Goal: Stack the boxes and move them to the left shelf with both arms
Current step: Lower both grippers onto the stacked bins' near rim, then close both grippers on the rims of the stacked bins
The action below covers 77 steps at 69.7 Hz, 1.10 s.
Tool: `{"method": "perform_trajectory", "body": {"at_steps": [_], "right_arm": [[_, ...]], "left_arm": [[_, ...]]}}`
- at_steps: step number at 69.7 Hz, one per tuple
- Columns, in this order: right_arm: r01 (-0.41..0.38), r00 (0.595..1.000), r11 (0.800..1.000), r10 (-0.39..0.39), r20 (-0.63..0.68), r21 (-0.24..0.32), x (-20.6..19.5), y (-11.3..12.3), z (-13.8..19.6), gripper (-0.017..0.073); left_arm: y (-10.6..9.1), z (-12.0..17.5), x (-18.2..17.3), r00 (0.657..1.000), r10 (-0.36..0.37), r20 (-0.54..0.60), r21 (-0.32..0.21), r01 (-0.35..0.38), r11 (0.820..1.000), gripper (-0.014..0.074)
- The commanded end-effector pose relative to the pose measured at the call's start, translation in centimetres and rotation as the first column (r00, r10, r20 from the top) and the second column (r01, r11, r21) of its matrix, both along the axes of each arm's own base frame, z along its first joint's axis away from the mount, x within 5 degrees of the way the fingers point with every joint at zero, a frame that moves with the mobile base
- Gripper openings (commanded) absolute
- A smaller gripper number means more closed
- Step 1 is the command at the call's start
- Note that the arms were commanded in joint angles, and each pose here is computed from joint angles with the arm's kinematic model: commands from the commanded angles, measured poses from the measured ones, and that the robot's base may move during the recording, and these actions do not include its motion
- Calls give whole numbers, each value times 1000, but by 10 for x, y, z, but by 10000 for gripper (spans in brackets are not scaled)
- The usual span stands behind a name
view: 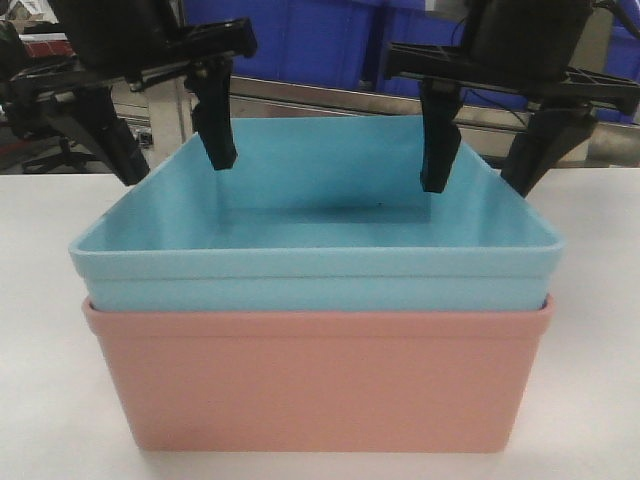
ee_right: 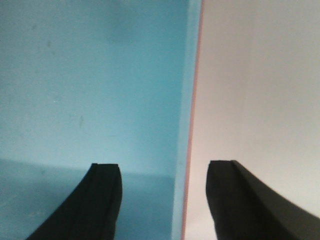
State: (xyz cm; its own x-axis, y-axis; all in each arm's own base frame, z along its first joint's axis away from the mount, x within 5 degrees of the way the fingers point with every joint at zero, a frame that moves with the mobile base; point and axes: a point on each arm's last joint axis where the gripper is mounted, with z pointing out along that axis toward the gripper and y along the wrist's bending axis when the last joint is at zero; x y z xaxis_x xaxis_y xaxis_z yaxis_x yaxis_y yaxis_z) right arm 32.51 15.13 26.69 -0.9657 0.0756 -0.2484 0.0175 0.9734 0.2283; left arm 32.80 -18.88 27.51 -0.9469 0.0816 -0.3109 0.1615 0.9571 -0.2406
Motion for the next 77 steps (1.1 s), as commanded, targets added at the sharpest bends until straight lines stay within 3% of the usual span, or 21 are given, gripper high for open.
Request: {"method": "perform_trajectory", "body": {"at_steps": [1,23,52,66,77], "right_arm": [[15,997,1000,-16,76,22,-4,-4,26,479],[20,1000,999,-21,-14,-29,0,-1,5,479],[30,998,998,-34,-55,-63,-4,4,-1,479],[14,998,992,-22,-58,-127,-5,-1,-2,479],[10,999,992,-16,-46,-126,-4,-1,-2,479]], "left_arm": [[-2,19,-1,998,33,44,-36,-32,999,386],[-4,-11,4,996,37,-84,45,-33,998,385],[-2,-13,0,991,33,-126,77,-23,997,385],[0,-13,0,992,30,-123,95,-19,995,385],[1,-14,0,992,29,-121,108,-16,994,385]]}}
